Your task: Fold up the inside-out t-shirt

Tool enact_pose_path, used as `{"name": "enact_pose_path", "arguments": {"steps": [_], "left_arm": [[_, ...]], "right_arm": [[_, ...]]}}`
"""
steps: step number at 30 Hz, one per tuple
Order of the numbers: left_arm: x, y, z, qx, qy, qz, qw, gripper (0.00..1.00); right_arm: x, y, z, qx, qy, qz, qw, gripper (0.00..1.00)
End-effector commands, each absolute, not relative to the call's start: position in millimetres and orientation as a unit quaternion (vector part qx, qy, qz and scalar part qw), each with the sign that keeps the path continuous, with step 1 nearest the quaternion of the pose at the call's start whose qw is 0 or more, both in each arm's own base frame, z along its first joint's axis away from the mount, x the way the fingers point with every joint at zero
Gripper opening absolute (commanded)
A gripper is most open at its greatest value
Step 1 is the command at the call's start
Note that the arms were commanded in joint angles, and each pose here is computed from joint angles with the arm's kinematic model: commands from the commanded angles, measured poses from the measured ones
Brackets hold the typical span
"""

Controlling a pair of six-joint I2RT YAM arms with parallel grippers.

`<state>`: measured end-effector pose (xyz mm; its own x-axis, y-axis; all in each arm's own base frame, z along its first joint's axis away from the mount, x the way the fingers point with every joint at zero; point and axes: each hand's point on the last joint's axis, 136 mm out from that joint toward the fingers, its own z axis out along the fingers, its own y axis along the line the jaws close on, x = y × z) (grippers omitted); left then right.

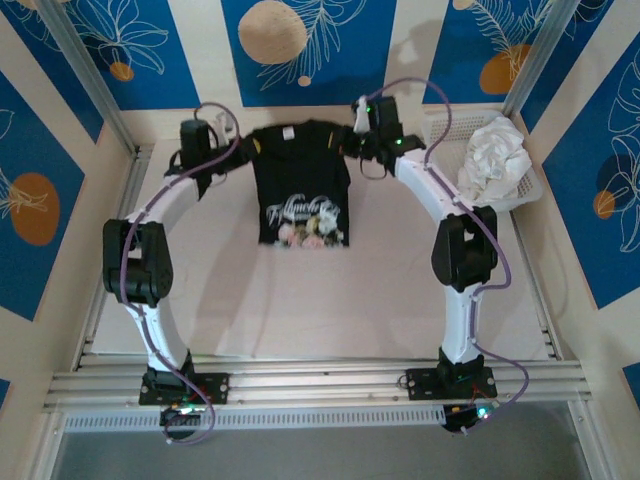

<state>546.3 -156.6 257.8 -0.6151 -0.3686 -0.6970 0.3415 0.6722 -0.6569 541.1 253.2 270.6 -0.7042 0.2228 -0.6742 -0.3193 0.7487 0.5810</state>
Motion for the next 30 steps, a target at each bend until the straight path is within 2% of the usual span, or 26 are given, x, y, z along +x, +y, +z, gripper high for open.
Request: {"name": "enact_pose_path", "arguments": {"steps": [1, 3, 6, 9, 13, 17, 21, 24, 30], "left_arm": [[539, -153, 323, 0.014, 0.774, -0.407, 0.485, 0.00], [531, -155, 330, 0.024, 0.767, -0.409, 0.494, 0.00], [513, -159, 312, 0.031, 0.763, -0.419, 0.491, 0.00], [487, -162, 276, 0.029, 0.766, -0.431, 0.476, 0.00], [434, -167, 228, 0.015, 0.768, -0.456, 0.449, 0.00], [370, -168, 200, 0.007, 0.771, -0.476, 0.424, 0.00], [325, -174, 178, 0.011, 0.786, -0.475, 0.396, 0.00], [319, -169, 161, -0.004, 0.807, -0.450, 0.382, 0.00], [345, -165, 153, 0.001, 0.830, -0.406, 0.383, 0.00]], "right_arm": [[533, 253, 340, -0.085, 0.815, 0.366, 0.441, 0.00], [524, 255, 349, -0.102, 0.808, 0.371, 0.446, 0.00], [507, 261, 337, -0.118, 0.808, 0.382, 0.434, 0.00], [484, 264, 304, -0.118, 0.822, 0.387, 0.401, 0.00], [431, 268, 247, -0.103, 0.845, 0.401, 0.339, 0.00], [365, 269, 191, -0.085, 0.875, 0.396, 0.266, 0.01], [323, 266, 159, -0.059, 0.893, 0.390, 0.219, 0.01], [313, 261, 144, -0.038, 0.906, 0.374, 0.197, 0.02], [337, 250, 125, -0.007, 0.925, 0.335, 0.176, 0.04]]}}
